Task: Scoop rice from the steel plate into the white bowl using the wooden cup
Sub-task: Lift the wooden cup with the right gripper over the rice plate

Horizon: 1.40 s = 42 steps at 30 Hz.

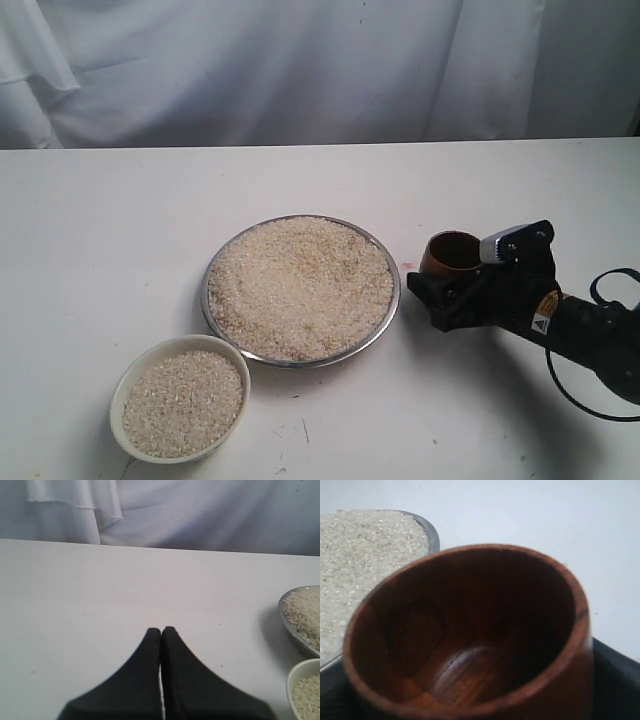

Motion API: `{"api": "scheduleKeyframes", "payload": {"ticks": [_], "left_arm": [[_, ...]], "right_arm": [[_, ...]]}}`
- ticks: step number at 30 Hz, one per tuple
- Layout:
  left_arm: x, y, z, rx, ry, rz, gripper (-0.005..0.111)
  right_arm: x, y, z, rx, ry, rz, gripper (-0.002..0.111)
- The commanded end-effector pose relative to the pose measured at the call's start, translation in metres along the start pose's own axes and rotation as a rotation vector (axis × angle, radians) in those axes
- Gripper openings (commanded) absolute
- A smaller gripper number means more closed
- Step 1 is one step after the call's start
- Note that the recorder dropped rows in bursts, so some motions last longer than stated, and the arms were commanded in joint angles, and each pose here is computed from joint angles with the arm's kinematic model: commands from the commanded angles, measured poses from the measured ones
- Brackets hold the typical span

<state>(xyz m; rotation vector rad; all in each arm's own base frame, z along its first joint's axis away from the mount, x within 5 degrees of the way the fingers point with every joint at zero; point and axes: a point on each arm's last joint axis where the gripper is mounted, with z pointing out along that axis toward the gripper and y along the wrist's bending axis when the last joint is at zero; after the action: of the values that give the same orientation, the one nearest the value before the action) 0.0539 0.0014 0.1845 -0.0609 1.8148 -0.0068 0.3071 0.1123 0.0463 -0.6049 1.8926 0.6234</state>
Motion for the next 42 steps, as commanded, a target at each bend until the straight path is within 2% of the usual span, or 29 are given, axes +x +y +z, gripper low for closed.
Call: {"api": "scheduleKeyframes", "payload": {"ticks": [1, 7, 14, 17, 22, 28, 34, 42], "left_arm": [[0.000, 0.000, 0.000, 0.003, -0.013, 0.001, 0.000], [0.000, 0.000, 0.000, 0.003, -0.013, 0.001, 0.000], [0.000, 0.000, 0.000, 0.003, -0.013, 0.001, 0.000], [0.000, 0.000, 0.000, 0.003, -0.013, 0.001, 0.000], [0.000, 0.000, 0.000, 0.003, -0.013, 0.001, 0.000], [0.000, 0.000, 0.000, 0.003, -0.013, 0.001, 0.000], [0.000, 0.000, 0.000, 0.003, -0.013, 0.001, 0.000], [0.000, 0.000, 0.000, 0.003, -0.013, 0.001, 0.000]], "right_arm": [[0.003, 0.001, 0.002, 0.004, 0.042, -0.009, 0.050], [-0.007, 0.004, -0.003, 0.007, 0.023, -0.014, 0.000], [-0.064, 0.012, -0.021, 0.093, 0.097, -0.118, 0.000], [-0.089, 0.021, -0.025, 0.160, 0.224, -0.188, 0.000], [-0.112, 0.049, -0.022, 0.163, 0.422, -0.458, 0.000], [-0.128, 0.071, -0.016, 0.222, 0.543, -0.578, 0.000], [-0.139, 0.091, -0.010, 0.207, 0.572, -0.695, 0.000], [-0.141, 0.112, -0.007, 0.170, 0.557, -0.720, 0.000]]}}
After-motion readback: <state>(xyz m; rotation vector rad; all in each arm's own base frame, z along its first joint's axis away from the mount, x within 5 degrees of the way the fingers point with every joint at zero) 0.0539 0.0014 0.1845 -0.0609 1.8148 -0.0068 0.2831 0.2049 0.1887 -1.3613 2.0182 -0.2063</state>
